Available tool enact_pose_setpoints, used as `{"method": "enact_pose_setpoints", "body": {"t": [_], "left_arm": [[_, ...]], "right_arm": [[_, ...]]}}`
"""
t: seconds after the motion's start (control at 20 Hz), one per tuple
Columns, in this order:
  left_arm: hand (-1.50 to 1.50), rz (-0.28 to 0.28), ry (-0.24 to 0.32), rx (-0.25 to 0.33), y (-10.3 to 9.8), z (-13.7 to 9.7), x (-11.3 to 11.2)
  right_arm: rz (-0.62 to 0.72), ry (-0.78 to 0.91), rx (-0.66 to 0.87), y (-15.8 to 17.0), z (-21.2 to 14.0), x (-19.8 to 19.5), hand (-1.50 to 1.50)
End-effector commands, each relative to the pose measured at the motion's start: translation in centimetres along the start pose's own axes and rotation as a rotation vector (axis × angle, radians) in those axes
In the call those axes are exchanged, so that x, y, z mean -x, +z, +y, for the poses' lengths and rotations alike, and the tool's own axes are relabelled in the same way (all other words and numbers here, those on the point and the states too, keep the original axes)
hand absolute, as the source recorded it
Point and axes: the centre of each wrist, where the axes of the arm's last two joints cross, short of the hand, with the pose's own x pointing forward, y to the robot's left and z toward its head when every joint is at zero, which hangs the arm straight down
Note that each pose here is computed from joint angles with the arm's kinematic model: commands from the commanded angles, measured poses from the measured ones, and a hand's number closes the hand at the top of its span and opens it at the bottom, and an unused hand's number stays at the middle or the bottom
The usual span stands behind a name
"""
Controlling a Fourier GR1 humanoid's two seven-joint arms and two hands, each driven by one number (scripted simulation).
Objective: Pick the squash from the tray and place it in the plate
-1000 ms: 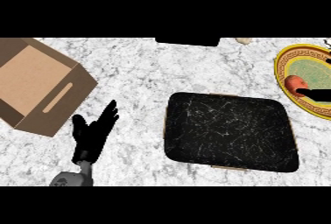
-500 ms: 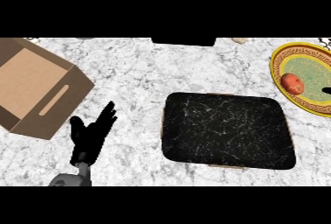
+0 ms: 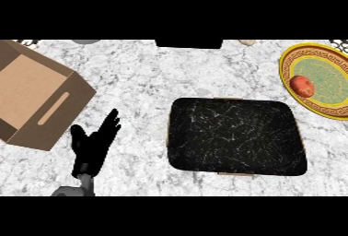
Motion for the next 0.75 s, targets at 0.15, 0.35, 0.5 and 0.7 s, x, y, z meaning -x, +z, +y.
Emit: {"method": "enact_pose_setpoints", "body": {"t": [0.15, 0.35, 0.5, 0.7], "left_arm": [[0.00, 0.003, -0.005, -0.014, 0.3, 1.3, -0.2], [0.00, 0.004, -0.003, -0.020, -0.3, 0.9, -0.2], [0.00, 0.024, 0.009, -0.024, 0.2, 1.6, 0.9], [0.00, 0.008, 0.010, -0.014, -0.1, 0.5, 0.3]], "right_arm": [[-0.042, 0.027, -0.111, 2.6, -2.0, 0.8, -1.50], [-0.017, 0.064, -0.134, 3.6, -3.0, 0.8, -1.50], [-0.018, 0.073, -0.156, 5.7, -4.3, 1.2, -1.50], [-0.015, 0.097, -0.139, 6.2, -4.0, 1.9, -1.50]]}}
